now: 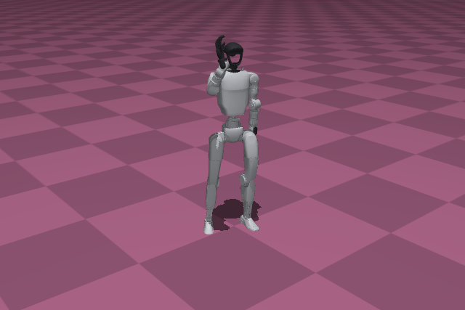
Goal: Upper body actions
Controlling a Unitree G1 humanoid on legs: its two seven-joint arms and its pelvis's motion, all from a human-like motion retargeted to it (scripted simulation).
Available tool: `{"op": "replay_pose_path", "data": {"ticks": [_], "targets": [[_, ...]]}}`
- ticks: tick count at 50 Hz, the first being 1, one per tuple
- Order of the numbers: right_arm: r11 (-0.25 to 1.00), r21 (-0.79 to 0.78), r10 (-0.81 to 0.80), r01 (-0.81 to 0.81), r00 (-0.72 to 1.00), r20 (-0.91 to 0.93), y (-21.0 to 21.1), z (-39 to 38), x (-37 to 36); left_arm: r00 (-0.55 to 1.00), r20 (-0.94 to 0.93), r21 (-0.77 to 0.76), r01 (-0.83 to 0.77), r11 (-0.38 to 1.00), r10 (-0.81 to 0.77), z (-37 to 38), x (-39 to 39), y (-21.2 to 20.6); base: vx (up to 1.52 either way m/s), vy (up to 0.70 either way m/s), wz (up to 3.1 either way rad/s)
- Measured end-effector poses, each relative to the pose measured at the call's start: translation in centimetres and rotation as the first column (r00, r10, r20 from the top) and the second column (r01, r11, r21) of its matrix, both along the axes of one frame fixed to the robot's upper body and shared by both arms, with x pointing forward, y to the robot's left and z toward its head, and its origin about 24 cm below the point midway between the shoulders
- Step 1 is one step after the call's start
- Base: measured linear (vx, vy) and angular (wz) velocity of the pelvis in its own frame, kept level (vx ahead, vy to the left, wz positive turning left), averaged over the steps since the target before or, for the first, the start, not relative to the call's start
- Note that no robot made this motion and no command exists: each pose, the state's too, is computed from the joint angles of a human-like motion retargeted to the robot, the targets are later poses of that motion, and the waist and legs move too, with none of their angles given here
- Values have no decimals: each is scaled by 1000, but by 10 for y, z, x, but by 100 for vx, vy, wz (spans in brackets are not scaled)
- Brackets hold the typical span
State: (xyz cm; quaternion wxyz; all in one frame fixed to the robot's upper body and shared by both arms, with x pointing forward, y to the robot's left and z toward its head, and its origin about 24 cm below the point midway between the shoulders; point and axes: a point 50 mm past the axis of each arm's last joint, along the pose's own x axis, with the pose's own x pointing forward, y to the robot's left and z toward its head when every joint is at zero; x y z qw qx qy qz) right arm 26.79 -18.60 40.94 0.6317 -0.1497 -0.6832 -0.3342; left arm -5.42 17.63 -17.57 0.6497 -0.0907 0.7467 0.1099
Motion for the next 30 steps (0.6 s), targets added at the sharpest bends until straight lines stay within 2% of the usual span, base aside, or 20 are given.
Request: {"op": "replay_pose_path", "data": {"ticks": [6, 10, 15, 19, 24, 27, 30], "targets": [[996, 2, 84, -84, 996, 24, 2, -16, -14, 1000, 5, -2, 0, 1000, 0, -1, 2, -2, 0, 0, 0], [982, -56, 181, -181, 983, -6, 6, -34, -28, 1000, 7, -3, -1, 1000, 1, -1, 2, -4, 0, 0, 0], [938, -223, 217, -265, 952, -216, 13, -67, -38, 1000, 2, -5, -23, 1000, 23, 0, 0, -5, 0, 0, 0], [907, -310, 158, -286, 912, -378, 14, -103, -40, 1000, 4, -9, -23, 1000, 23, -1, 1, -7, 0, 0, 0], [884, -394, -26, -251, 815, -578, 12, -170, -46, 1000, 17, -7, -6, 1000, 7, -1, 4, -7, 0, 0, 0], [884, -380, -92, -273, 695, -713, 16, -224, -46, 1000, 15, -3, -7, 1000, 7, -1, 3, -6, 0, 0, 0], [880, -342, -151, -331, 488, -860, 18, -286, -46, 1000, 11, -6, -13, 1000, 13, -1, 1, -8, 0, 0, 0]]}}
